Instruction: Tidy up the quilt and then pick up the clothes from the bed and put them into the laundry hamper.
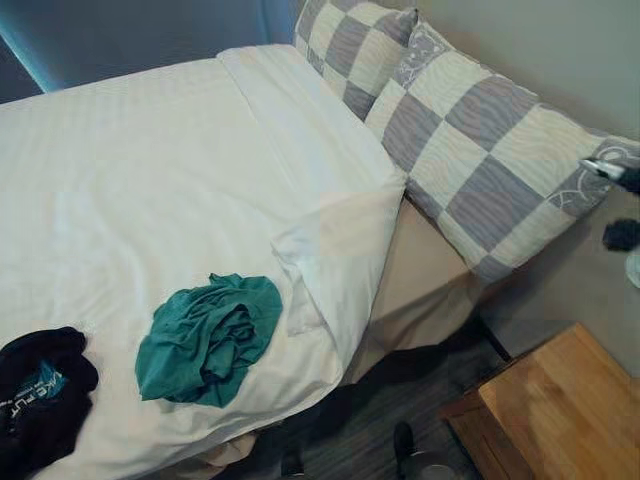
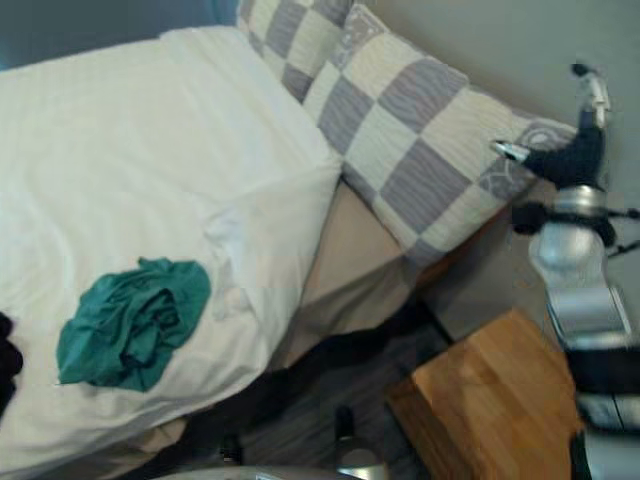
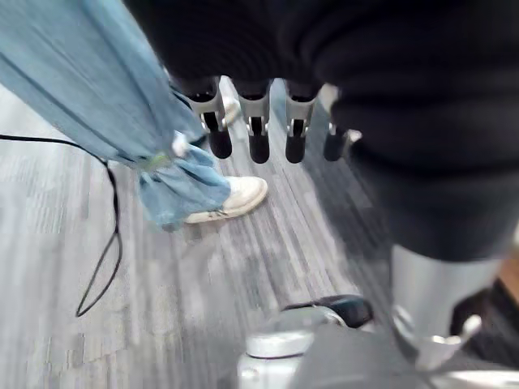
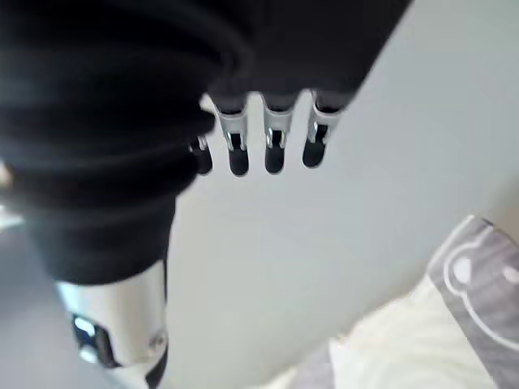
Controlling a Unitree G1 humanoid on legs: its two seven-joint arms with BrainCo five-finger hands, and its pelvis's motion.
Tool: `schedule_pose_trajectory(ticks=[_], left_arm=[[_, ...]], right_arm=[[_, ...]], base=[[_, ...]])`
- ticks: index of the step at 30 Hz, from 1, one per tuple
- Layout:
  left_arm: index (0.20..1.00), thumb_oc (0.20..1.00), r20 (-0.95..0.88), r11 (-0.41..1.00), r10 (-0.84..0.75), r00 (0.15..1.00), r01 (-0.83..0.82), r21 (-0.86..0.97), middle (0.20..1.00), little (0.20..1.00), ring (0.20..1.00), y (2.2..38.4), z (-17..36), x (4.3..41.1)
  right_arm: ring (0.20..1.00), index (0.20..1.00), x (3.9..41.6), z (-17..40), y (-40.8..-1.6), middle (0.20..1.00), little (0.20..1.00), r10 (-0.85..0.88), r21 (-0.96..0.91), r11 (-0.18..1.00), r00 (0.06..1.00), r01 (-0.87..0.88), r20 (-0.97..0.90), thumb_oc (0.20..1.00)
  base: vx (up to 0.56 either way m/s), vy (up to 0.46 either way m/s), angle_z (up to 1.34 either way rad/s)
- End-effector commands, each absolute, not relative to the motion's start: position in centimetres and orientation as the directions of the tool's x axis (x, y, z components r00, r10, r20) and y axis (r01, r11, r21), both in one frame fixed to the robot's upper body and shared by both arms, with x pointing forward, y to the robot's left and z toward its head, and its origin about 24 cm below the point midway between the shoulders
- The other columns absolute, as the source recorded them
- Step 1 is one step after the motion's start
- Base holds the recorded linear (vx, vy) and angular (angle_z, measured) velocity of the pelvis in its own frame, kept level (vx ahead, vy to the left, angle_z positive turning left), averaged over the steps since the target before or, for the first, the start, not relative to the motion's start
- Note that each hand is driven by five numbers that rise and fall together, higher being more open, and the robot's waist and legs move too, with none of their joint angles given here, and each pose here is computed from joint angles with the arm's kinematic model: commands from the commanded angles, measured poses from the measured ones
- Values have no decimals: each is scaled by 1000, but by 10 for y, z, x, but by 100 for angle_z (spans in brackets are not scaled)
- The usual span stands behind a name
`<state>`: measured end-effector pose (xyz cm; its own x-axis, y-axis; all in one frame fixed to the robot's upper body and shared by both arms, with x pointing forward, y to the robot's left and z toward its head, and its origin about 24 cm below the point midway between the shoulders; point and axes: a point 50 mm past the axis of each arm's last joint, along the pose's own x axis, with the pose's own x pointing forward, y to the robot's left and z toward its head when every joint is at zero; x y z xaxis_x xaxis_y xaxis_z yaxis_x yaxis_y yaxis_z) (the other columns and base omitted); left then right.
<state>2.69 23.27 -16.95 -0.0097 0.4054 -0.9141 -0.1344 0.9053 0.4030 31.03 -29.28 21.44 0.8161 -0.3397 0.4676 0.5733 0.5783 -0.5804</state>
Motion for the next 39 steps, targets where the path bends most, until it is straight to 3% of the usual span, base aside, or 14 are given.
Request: schedule_pose_trajectory(ticks=[1, 6, 11, 17, 23, 26, 27, 28, 33, 39], left_arm=[[1000, 1000, -899, 890, 439, -11, -129, 436, 1000, 1000, 1000, 250, -165, 37], [1000, 1000, -885, 873, 460, -76, -141, 466, 1000, 1000, 1000, 261, -159, 49], [1000, 1000, -877, 872, 470, -98, -103, 479, 1000, 1000, 1000, 269, -156, 50], [1000, 1000, -878, 876, 478, -34, -61, 479, 1000, 1000, 1000, 283, -149, 71], [1000, 1000, -875, 876, 483, 39, -16, 483, 1000, 1000, 1000, 291, -141, 94], [1000, 1000, -874, 877, 481, 70, -35, 480, 1000, 1000, 1000, 291, -139, 101], [1000, 1000, -874, 879, 476, 94, -65, 472, 1000, 1000, 1000, 290, -138, 106], [1000, 1000, -874, 880, 475, 104, -76, 470, 1000, 1000, 1000, 290, -138, 109], [1000, 1000, -869, 881, 473, 143, -87, 465, 1000, 1000, 1000, 288, -137, 116], [1000, 1000, -855, 861, 501, 131, 20, 508, 1000, 1000, 1000, 292, -143, 93]], right_arm=[[1000, 1000, 329, 209, -290, 1000, 1000, -341, -694, 490, 849, 527, 404, 1000], [1000, 1000, 376, 235, -279, 1000, 1000, -331, -801, 381, 877, 463, 349, 1000], [1000, 1000, 394, 250, -258, 1000, 1000, -307, -836, 316, 882, 448, 357, 1000], [1000, 1000, 403, 274, -237, 1000, 1000, -248, -849, 294, 893, 439, 376, 1000], [1000, 1000, 408, 274, -206, 1000, 1000, -109, -855, 365, 929, 369, 354, 1000], [1000, 1000, 411, 260, -176, 1000, 1000, -33, -910, 309, 960, 275, 279, 1000], [451, 451, 412, 243, -162, 451, 451, -29, -934, 281, 975, 222, 222, 451], [200, 200, 413, 235, -157, 200, 200, -41, -938, 286, 980, 199, 195, 200], [200, 200, 414, 207, -156, 200, 200, -150, -929, 323, 979, 179, 137, 200], [200, 200, 414, 206, -182, 200, 200, -252, -817, 479, 942, 322, 224, 200]], base=[[101, 1, -2], [-49, -20, 31], [-91, -14, 34], [-23, -60, 21], [-21, -92, 23], [-2, -72, 12], [-4, -76, 0], [-2, -68, -1], [-5, -80, 3], [6, -35, 3]])
